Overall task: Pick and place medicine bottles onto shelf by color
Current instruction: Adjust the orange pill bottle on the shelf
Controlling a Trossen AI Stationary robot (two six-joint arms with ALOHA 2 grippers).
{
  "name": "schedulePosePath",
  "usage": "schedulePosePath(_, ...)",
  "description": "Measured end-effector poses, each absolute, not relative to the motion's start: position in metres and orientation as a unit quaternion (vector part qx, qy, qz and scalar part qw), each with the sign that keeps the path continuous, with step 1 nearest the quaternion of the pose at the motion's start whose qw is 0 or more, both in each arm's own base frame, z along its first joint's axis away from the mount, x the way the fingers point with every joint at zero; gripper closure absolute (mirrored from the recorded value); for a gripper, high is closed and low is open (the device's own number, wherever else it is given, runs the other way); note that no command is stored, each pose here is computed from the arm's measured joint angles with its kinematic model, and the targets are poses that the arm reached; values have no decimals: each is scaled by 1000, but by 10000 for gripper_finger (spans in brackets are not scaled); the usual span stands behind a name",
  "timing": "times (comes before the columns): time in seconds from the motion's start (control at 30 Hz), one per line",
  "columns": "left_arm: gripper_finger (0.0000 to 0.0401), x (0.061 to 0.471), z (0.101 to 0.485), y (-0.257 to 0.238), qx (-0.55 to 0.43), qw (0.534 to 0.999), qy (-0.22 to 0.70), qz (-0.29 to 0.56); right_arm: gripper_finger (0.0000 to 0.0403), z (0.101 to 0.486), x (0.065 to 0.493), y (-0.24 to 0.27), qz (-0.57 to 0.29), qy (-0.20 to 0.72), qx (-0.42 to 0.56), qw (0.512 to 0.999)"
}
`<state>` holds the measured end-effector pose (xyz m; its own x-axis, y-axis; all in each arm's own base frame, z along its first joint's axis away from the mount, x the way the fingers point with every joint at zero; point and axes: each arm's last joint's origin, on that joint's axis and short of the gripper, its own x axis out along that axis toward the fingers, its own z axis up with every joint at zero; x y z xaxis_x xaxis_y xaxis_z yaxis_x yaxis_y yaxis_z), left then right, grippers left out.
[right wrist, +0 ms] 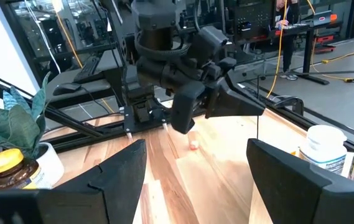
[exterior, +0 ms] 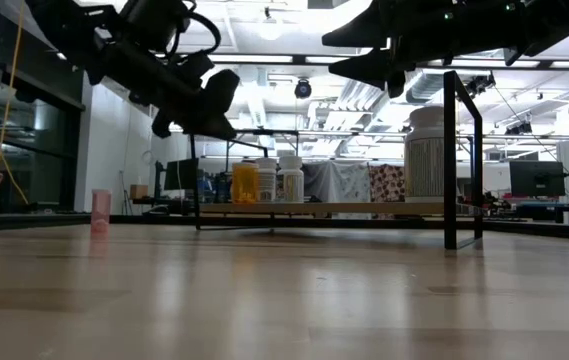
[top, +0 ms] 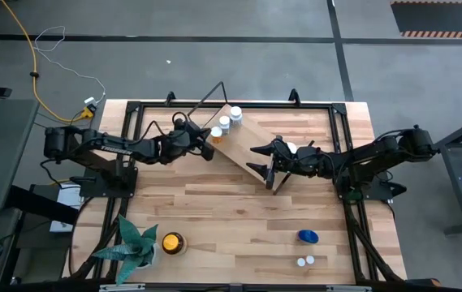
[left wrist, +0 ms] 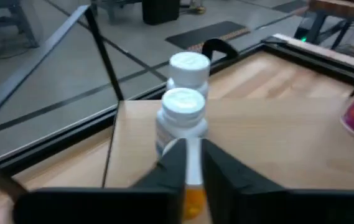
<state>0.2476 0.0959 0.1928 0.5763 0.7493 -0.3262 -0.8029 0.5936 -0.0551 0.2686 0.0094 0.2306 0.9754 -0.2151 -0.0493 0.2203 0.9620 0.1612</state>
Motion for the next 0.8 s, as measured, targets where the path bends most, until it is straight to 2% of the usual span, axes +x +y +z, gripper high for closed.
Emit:
schedulePosePath(0.23,398,253,180,106,-116,877,134,447,135,231,269,9,-110,16,84,990)
schedulePosePath(0.8,401,262,160,122,-123,874,135,449,135,231,269,9,-110,16,83,990)
